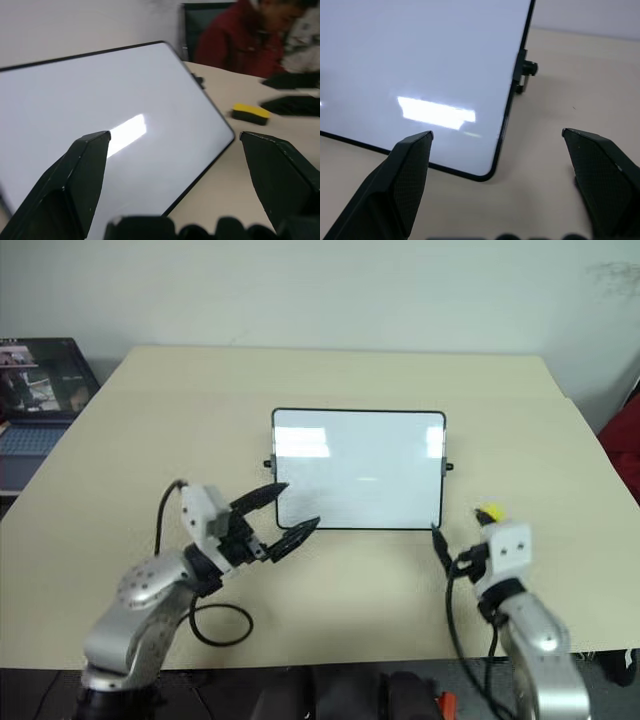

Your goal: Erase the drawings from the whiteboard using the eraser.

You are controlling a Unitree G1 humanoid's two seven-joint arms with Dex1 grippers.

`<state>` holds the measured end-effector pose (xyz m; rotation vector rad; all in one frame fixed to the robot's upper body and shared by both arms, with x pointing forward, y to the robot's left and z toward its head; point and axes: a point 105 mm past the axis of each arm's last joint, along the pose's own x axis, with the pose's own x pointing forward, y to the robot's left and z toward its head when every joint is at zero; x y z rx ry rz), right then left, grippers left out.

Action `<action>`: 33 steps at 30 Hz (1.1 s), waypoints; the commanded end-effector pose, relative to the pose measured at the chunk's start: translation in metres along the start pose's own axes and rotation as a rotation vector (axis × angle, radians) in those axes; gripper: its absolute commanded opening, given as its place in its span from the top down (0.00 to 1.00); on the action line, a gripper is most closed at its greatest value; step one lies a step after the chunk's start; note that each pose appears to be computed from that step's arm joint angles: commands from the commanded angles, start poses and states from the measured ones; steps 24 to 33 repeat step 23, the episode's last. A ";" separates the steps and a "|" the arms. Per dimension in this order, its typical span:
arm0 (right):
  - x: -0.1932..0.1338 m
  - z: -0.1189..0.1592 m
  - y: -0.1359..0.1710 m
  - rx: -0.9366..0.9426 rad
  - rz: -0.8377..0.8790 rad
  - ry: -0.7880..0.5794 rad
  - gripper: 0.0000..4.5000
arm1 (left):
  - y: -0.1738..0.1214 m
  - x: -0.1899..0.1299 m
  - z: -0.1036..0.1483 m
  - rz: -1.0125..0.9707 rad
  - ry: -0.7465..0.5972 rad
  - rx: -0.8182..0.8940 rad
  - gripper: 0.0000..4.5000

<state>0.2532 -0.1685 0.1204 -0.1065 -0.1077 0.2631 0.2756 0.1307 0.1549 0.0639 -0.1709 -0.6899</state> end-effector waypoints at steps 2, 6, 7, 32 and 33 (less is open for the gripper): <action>-0.016 -0.013 0.018 0.024 -0.003 -0.093 0.01 | 0.044 -0.054 -0.008 0.493 -0.017 0.180 0.00; -0.022 -0.030 0.020 0.042 0.022 -0.072 0.01 | 0.059 -0.084 -0.028 0.680 0.043 0.177 0.00; -0.022 -0.031 0.019 0.043 0.024 -0.070 0.01 | 0.061 -0.088 -0.031 0.716 0.050 0.155 0.00; -0.010 -0.011 0.034 0.003 0.087 -0.042 0.01 | 0.029 -0.077 -0.047 0.612 0.091 0.132 0.00; -0.010 -0.011 0.034 0.003 0.087 -0.042 0.01 | 0.029 -0.077 -0.047 0.612 0.091 0.132 0.00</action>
